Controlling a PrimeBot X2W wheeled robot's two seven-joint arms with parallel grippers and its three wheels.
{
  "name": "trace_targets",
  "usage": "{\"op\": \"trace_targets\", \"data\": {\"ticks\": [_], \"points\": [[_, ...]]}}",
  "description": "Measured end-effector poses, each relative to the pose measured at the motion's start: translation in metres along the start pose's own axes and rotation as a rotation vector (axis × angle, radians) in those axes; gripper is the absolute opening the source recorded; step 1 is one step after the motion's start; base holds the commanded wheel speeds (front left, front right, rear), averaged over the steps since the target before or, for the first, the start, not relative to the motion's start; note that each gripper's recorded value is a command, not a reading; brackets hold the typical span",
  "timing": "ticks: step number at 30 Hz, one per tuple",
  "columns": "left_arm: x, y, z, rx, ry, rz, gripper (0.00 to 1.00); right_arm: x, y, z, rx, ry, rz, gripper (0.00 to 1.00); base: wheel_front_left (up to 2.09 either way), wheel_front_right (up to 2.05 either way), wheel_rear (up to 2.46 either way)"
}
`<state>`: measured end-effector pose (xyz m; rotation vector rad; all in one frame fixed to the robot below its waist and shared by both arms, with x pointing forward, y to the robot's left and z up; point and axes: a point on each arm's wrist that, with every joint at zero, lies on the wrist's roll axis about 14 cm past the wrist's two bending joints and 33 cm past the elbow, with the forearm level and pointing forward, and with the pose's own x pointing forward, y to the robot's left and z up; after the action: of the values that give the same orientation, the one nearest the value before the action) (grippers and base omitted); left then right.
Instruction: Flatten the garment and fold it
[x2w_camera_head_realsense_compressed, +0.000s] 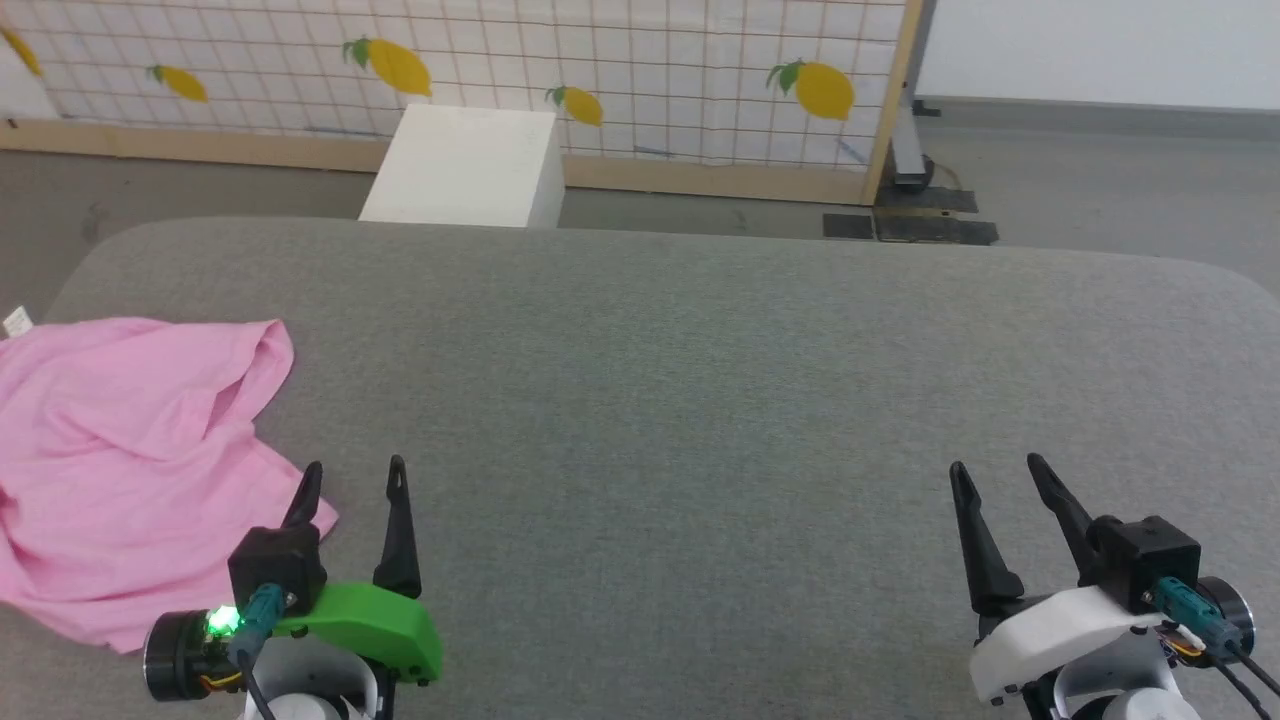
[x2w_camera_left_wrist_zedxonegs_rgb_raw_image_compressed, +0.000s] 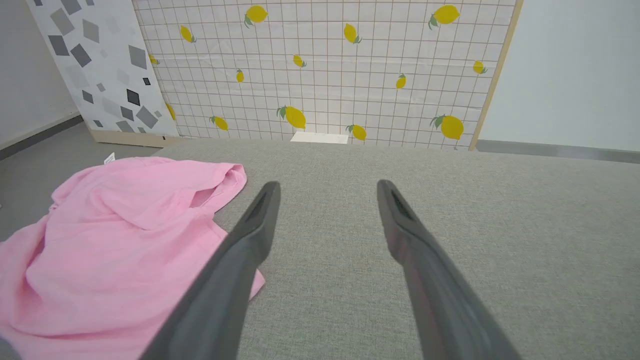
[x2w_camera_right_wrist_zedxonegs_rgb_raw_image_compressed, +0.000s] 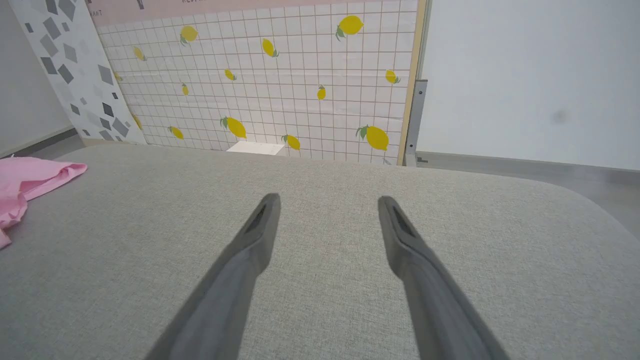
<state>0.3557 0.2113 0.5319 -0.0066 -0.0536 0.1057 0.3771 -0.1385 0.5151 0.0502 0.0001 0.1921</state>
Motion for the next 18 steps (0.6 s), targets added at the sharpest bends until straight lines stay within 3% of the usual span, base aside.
{"op": "trace_targets", "data": {"ticks": [18], "points": [[-0.031, 0.054, -0.001, -0.012, -0.016, 0.173, 1.00, 0.025, 0.050, -0.011, 0.031, 0.013, 0.152, 1.00, 0.00, 0.00, 0.00]]}}
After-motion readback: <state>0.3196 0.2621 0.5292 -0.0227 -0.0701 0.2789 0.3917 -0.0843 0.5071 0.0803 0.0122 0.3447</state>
